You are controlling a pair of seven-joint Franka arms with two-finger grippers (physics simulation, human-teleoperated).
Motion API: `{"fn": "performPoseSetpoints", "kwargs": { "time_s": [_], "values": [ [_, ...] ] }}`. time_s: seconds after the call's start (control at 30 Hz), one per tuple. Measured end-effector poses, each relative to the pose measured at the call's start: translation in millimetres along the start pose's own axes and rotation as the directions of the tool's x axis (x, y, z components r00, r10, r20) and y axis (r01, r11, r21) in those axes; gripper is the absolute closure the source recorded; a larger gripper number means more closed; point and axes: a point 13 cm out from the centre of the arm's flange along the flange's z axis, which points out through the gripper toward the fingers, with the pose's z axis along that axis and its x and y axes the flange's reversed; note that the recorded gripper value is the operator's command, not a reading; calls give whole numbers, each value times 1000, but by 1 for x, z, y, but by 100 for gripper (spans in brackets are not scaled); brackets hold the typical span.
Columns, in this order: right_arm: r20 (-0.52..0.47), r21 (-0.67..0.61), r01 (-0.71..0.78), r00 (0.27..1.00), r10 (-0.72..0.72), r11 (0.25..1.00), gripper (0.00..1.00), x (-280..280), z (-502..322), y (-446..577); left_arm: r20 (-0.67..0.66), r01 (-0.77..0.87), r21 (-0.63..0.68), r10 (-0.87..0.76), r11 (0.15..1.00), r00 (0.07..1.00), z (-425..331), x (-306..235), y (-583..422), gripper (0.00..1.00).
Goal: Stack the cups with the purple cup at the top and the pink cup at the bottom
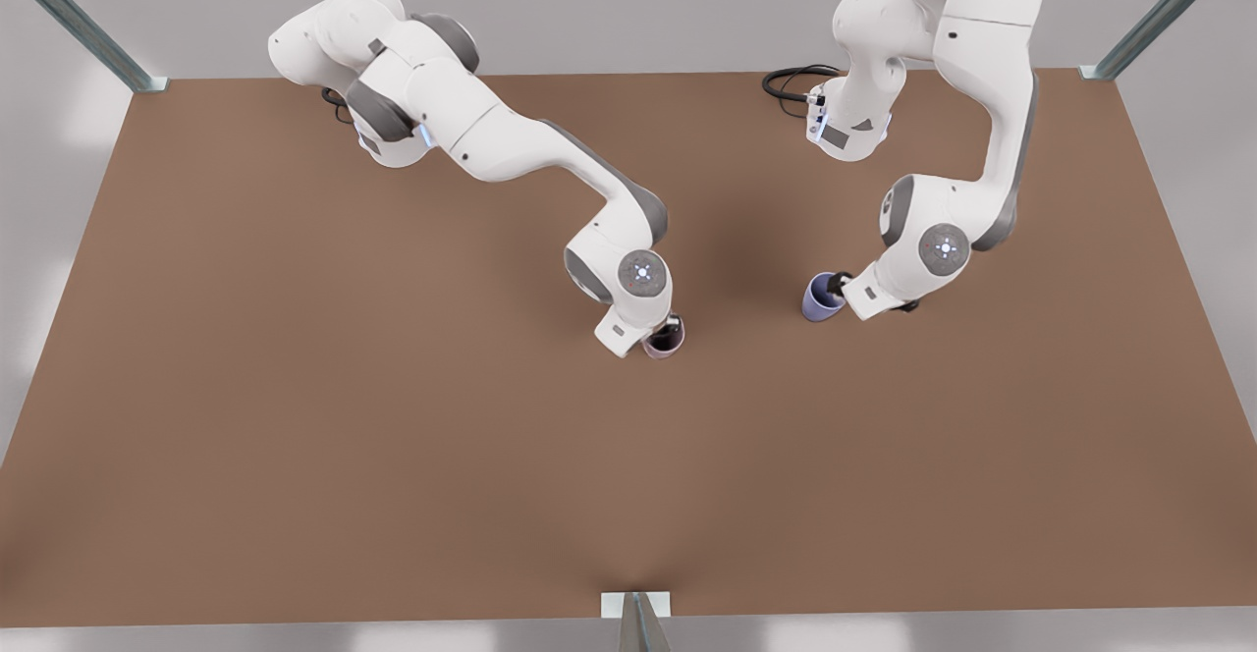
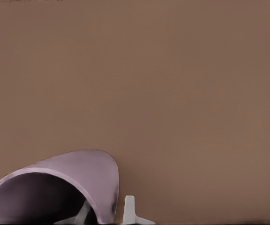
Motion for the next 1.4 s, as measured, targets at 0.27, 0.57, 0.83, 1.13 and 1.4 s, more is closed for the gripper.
{"fn": "performPoseSetpoints", "kwargs": {
  "time_s": [0.27, 0.57, 0.83, 1.13, 1.4],
  "values": [
    [9, 12, -188, 982, 188, 982, 53, -11, 3, -17, -79, 9, 9, -8, 1000, 997, 42, 21, 0, 0],
    [7, 2, -306, 952, 306, 952, 26, -13, 0, -17, -105, 34, 33, -31, 999, 994, 56, 28, -5, 57],
    [4, -6, -368, 930, 369, 930, 16, -12, -4, -14, -97, 49, 40, -45, 998, 994, 52, 26, -7, 79],
    [33, -93, -409, 910, 413, 908, 13, -19, -80, -3, 5, 44, 37, -44, 998, 999, -31, -12, -13, 79],
    [155, -157, -654, 724, 672, 740, 0, -91, -323, -358, 91, -78, 94, 70, 993, 993, -149, -81, -170, 79]
  ]
}}
